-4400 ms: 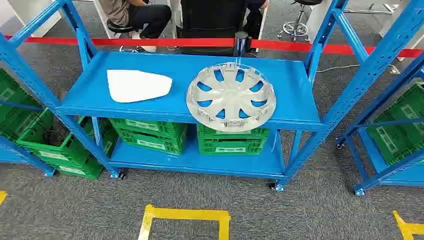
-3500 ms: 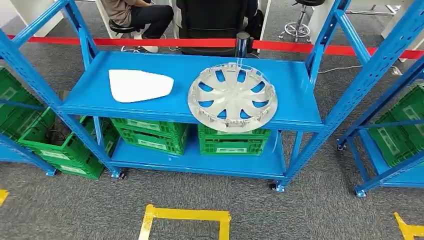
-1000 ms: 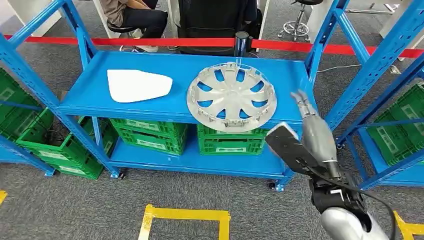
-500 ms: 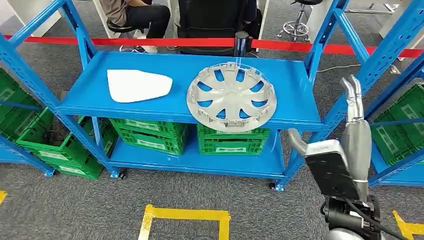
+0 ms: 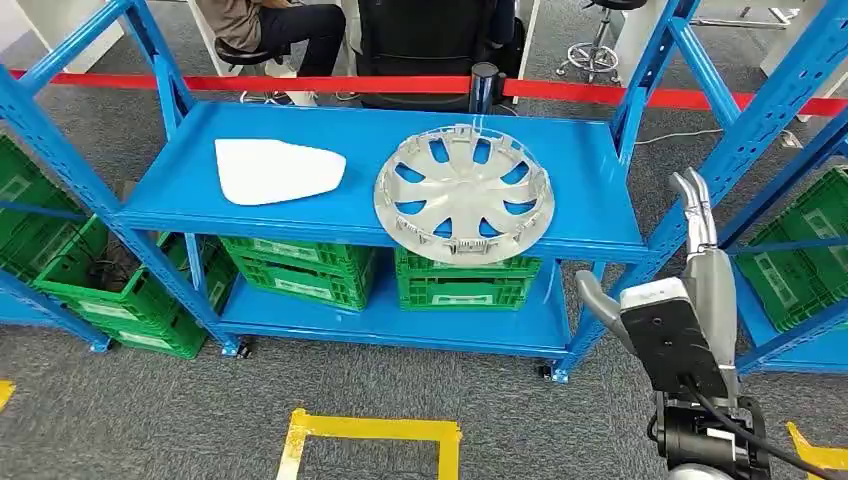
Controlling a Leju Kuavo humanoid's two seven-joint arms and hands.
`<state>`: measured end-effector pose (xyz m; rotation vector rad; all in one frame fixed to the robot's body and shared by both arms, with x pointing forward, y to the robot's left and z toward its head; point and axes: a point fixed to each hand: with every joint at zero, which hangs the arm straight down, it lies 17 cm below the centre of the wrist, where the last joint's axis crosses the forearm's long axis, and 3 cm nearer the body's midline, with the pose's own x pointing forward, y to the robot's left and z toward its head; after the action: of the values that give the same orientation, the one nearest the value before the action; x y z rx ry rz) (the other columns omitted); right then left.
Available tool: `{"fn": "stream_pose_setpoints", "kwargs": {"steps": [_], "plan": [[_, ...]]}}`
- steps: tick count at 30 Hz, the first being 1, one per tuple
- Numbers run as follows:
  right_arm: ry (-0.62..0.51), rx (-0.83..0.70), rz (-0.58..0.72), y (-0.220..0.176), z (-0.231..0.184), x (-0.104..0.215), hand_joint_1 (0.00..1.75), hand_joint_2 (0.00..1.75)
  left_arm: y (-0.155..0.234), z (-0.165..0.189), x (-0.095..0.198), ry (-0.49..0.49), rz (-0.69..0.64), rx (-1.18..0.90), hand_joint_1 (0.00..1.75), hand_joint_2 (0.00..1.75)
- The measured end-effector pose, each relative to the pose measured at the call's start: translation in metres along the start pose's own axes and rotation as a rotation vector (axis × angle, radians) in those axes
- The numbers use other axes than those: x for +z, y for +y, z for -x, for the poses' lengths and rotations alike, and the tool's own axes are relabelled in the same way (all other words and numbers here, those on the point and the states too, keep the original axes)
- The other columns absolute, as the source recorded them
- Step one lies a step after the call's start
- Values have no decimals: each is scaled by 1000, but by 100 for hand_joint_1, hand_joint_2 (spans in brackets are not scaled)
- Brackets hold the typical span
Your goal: Take the parts from the cabinet and place them on the table.
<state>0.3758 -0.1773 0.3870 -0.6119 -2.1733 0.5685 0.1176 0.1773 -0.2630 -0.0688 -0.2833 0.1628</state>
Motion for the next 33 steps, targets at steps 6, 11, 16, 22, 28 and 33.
{"fn": "stream_pose_setpoints", "kwargs": {"steps": [6, 11, 16, 22, 28, 33], "plan": [[11, 0, -10, 2, 3, 3, 0, 175, 0, -1, 0, -5, 0, 7, 0, 0], [14, 0, -19, 4, 4, 3, 0, 175, 1, -1, 0, -3, -4, 5, 0, 0], [20, 12, -14, 2, 8, 5, 0, 175, -2, -1, 0, -4, 1, 6, 0, 0], [30, 17, -21, 3, 11, 7, 0, 175, -3, 0, 0, -3, 3, 6, 0, 0], [55, 34, -47, 8, 19, 9, 0, 175, -4, -3, 0, -7, 4, 9, 0, 0], [66, 41, -54, 10, 23, 9, 0, 175, -3, -5, 0, -9, 3, 11, 0, 0]]}}
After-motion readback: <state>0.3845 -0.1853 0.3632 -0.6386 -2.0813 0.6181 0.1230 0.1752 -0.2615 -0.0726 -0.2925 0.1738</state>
